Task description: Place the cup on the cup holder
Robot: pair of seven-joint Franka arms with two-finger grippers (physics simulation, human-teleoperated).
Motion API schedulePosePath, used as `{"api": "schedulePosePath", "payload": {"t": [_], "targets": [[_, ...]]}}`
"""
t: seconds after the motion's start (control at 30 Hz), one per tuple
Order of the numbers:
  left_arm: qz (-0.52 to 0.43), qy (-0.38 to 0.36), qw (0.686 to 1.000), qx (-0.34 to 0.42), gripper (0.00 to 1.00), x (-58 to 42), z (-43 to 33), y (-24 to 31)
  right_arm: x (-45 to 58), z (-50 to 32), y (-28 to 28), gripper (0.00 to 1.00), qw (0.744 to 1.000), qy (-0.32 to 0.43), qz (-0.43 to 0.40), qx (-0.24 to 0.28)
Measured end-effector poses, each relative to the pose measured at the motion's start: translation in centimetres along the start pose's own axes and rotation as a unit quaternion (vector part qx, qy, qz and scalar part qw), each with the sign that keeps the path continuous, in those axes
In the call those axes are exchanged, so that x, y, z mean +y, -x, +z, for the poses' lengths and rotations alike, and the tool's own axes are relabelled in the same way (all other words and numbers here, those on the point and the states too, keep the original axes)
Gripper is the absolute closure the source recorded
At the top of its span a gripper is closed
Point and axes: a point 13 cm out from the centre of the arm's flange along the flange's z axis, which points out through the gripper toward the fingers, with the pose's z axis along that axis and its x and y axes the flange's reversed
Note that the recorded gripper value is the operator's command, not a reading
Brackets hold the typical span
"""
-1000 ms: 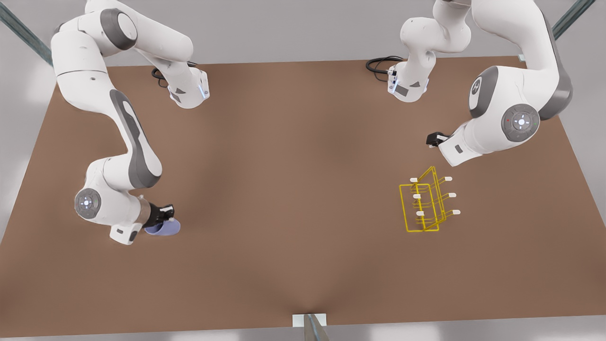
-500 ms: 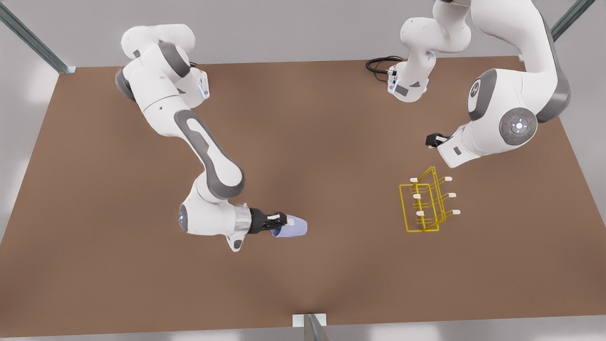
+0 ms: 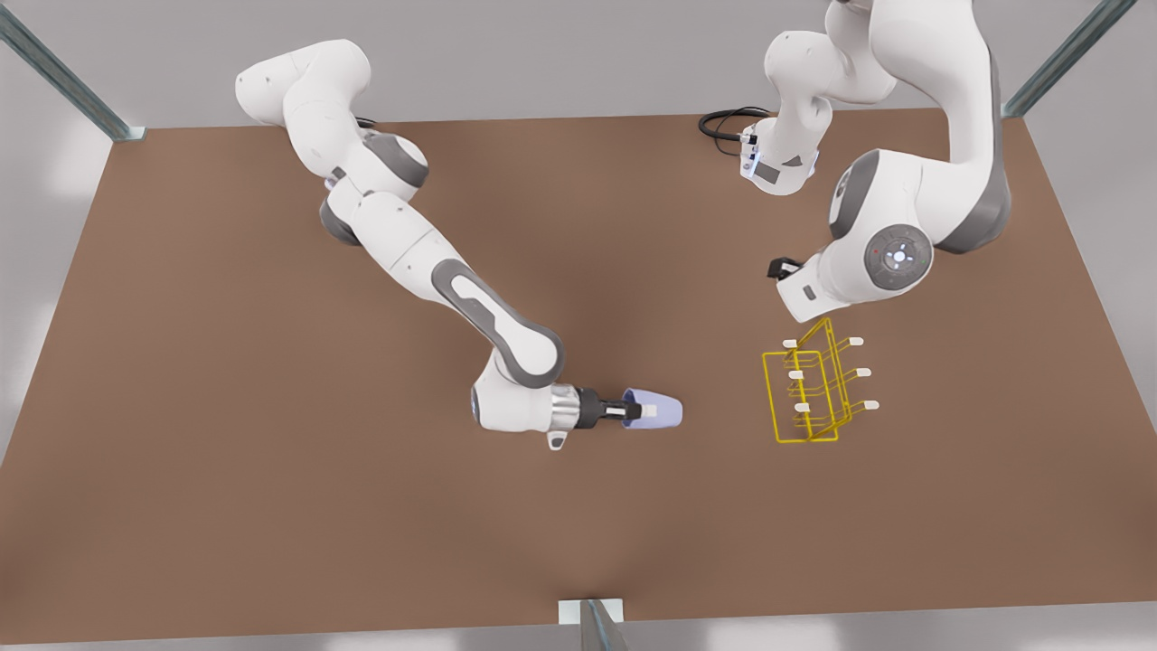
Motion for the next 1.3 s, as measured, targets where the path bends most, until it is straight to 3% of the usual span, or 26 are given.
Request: {"api": "schedulePosePath", "payload": {"t": [0.1, 0.13, 0.37, 0.67, 0.73, 0.8, 0.87, 0.9, 0.97, 1.03, 1.17, 1.3], "targets": [[-0.006, 0.001, 1.000, -0.003, 0.00, -0.2, 0.2, 0.3, -2.0, 1.7, -0.3, 0.79, 1.000, -0.009, 0.005, -0.010], [-0.008, 0.001, 1.000, -0.005, 0.00, -0.1, 0.2, 0.4, -2.5, 2.0, -0.3, 0.00, 1.000, -0.012, 0.005, -0.013], [-0.021, 0.004, 1.000, -0.010, 0.00, 0.0, 0.3, 0.8, -2.1, 1.1, 0.9, 0.00, 0.999, -0.025, -0.009, -0.033], [-0.033, 0.016, 0.999, 0.011, 0.00, -2.5, 3.2, 2.7, -2.8, -5.1, 4.9, 0.00, 0.991, -0.100, -0.079, -0.034], [-0.038, 0.040, 0.998, 0.038, 0.00, -8.7, 8.4, 6.7, -1.4, -10.6, 7.3, 0.00, 0.986, -0.131, -0.100, -0.030], [-0.100, 0.053, 0.993, 0.029, 0.00, -11.6, 13.6, 10.7, 2.2, -20.0, 9.8, 0.00, 0.974, -0.183, -0.132, -0.036], [-0.187, 0.038, 0.982, -0.010, 0.00, -12.7, 16.0, 13.8, 8.4, -36.0, 10.3, 0.00, 0.945, -0.272, -0.163, -0.075], [-0.231, 0.017, 0.972, -0.029, 0.00, -13.5, 15.9, 14.9, 10.2, -44.1, 7.7, 0.00, 0.928, -0.323, -0.162, -0.088], [-0.320, -0.027, 0.944, -0.070, 0.00, -14.4, 14.0, 16.7, 9.9, -56.2, 1.7, 0.00, 0.895, -0.410, -0.143, -0.103], [-0.415, -0.061, 0.903, -0.092, 0.00, -14.9, 13.2, 18.3, 7.6, -63.2, -2.9, 0.00, 0.866, -0.473, -0.118, -0.105], [-0.591, -0.119, 0.791, -0.108, 0.00, -14.8, 14.2, 21.4, 5.6, -66.1, -6.2, 0.00, 0.819, -0.557, -0.114, -0.080], [-0.716, -0.164, 0.671, -0.105, 0.00, -13.8, 15.2, 25.4, 4.6, -67.0, -6.3, 0.00, 0.801, -0.586, -0.109, -0.065]]}}
